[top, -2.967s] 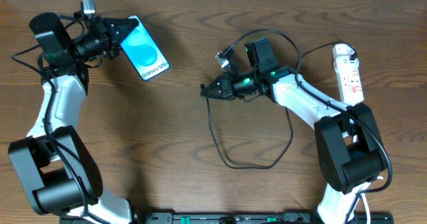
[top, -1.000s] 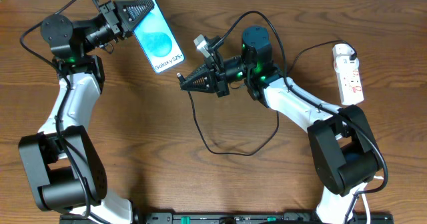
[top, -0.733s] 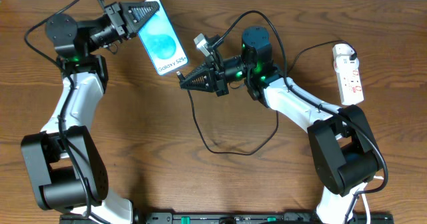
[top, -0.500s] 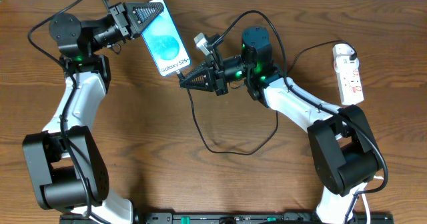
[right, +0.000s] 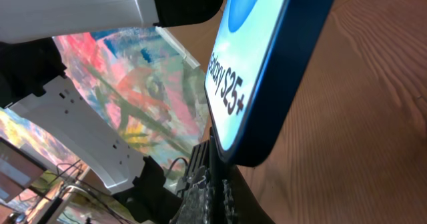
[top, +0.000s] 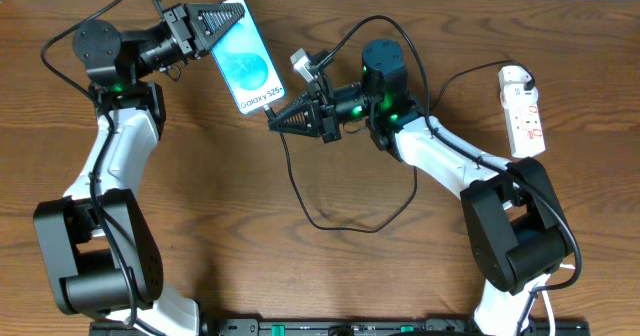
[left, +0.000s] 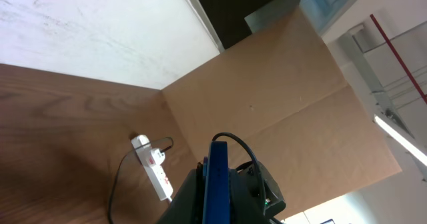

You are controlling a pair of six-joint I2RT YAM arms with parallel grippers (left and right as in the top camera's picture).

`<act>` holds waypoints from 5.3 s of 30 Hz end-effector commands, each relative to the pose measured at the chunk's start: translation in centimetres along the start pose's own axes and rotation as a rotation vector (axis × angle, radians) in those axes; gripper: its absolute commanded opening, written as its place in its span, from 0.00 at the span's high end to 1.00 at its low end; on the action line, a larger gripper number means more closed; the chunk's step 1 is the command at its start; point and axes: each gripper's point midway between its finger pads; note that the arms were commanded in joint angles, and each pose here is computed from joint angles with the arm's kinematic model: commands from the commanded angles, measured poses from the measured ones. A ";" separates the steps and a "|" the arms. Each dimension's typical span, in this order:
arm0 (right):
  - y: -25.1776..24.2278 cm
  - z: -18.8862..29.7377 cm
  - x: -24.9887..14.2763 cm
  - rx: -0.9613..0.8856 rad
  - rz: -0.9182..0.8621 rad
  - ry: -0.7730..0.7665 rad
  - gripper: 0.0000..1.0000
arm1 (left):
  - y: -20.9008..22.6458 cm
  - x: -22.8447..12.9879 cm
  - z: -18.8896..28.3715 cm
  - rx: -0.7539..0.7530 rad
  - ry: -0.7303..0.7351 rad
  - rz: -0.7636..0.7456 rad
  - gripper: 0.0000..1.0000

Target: Plug charger to phone and switch on socket

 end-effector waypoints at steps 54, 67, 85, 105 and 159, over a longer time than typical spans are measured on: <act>-1.5 -0.9 2.1 -0.098 -0.170 -0.083 0.99 | -1.7 -1.3 0.1 -0.013 0.069 -0.076 0.93; -2.0 -0.8 2.6 -0.132 -0.160 -0.109 0.99 | -1.6 -2.5 0.2 -0.014 0.139 -0.103 0.93; -2.2 -0.8 2.7 -0.144 -0.160 -0.116 0.99 | -1.6 -2.6 0.2 -0.015 0.147 -0.121 0.93; -1.1 -1.0 2.1 -0.082 -0.138 -0.078 0.01 | -1.5 -2.2 0.6 -0.015 0.133 -0.194 0.92; -13.0 17.4 -8.6 -1.128 -0.507 0.102 0.01 | 1.8 -0.3 5.8 0.072 0.084 -0.046 0.93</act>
Point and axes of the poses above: each gripper's point midway between its finger pads, its own z axis back along the fingers, its own y axis along the line the jaws close on, x = y × z, and after that the axes turned 12 degrees about z, right-handed
